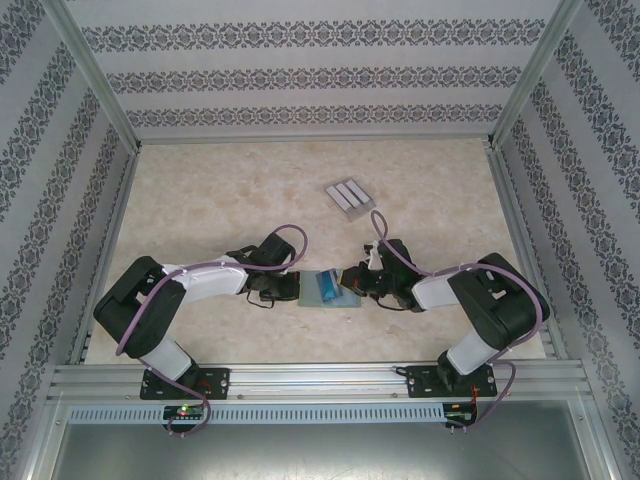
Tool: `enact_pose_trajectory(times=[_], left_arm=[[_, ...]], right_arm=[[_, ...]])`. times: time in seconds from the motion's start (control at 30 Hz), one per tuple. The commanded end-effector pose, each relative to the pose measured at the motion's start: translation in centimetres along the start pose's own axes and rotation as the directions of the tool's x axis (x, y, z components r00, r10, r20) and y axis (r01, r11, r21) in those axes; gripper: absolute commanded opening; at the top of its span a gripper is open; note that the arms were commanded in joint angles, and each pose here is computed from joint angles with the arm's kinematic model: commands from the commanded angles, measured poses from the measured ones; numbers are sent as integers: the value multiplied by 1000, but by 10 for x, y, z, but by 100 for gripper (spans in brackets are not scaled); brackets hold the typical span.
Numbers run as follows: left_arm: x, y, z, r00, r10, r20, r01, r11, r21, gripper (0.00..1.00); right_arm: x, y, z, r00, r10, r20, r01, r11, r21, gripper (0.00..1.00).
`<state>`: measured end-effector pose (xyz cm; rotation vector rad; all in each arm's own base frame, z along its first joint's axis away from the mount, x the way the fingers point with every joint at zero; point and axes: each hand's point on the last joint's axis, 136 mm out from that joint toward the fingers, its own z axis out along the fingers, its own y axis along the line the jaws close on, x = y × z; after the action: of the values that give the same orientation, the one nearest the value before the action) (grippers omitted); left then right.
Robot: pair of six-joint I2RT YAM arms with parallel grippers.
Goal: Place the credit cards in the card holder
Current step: Insert the credit card into the card slot.
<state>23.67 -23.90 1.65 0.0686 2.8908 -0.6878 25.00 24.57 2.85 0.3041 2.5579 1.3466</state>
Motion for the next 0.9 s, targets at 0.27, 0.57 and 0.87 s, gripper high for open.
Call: enact_pose_trajectory(times=[0.27, 0.57, 0.87], left_arm=[[10, 0, 9, 1000, 1, -9, -1, 1000, 13, 1], [10, 1, 8, 1000, 3, -3, -3, 1000, 6, 1], [11, 1, 8, 1000, 0, 3, 0, 1000, 9, 0]], right_arm=[[9, -13, 2, 996, 45, 71, -51, 995, 88, 7], [18, -12, -3, 998, 12, 56, -19, 991, 130, 19], [24, -14, -9, 998, -31, 49, 21, 982, 186, 16]])
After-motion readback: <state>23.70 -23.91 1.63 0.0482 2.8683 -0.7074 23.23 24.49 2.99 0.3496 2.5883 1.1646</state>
